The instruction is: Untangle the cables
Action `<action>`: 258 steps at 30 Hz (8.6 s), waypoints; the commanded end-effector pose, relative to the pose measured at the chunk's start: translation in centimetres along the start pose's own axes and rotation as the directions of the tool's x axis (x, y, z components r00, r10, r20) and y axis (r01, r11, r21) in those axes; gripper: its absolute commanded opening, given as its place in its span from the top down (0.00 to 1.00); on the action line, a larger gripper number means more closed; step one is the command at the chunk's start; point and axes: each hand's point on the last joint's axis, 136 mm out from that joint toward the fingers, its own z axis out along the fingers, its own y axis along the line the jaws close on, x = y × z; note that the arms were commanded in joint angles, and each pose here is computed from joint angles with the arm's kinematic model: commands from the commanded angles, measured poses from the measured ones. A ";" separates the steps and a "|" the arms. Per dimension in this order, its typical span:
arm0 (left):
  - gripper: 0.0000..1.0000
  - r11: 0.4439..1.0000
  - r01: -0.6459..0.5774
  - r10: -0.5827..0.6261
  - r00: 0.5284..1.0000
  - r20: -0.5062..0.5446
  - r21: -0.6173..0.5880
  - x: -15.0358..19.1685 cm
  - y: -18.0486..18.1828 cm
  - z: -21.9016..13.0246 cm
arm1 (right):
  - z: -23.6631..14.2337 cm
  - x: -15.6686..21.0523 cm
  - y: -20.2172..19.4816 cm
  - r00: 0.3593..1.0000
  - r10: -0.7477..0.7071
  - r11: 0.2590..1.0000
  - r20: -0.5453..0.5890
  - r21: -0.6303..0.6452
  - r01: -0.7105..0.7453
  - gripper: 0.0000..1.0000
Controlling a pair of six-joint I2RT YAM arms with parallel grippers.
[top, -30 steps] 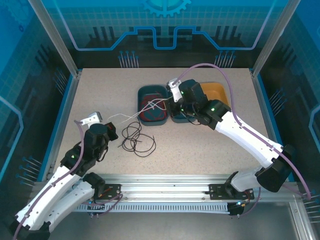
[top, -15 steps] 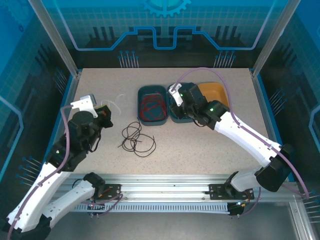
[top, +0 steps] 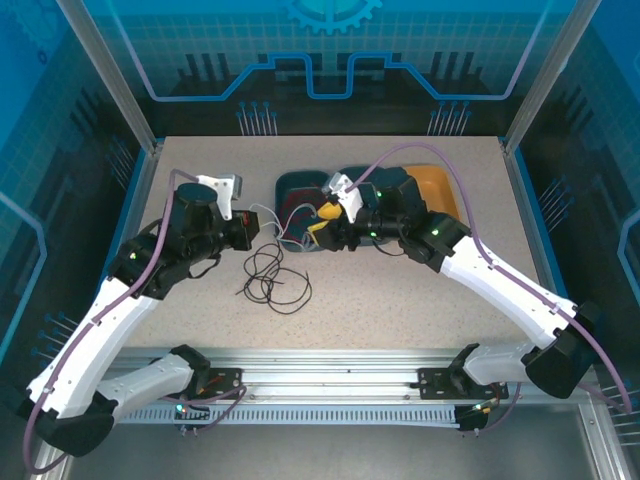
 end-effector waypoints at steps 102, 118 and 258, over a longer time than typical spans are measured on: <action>0.01 0.978 0.209 -0.209 0.977 -0.050 -0.016 5.8 2.7 2.9 | 3.3 17.5 -28.1 0.490 0.811 0.561 -0.321 0.664 -0.494 0.79; 0.01 0.977 0.210 -0.212 0.975 -0.061 -0.039 6.3 3.2 3.1 | 1.5 16.7 -26.5 0.526 0.793 0.573 -0.307 0.668 -0.474 0.63; 0.87 0.625 0.735 -0.776 0.622 -0.107 -0.263 20.2 14.3 11.3 | 3.8 -3.8 1.2 1.000 -0.001 0.975 0.022 0.224 -0.004 1.00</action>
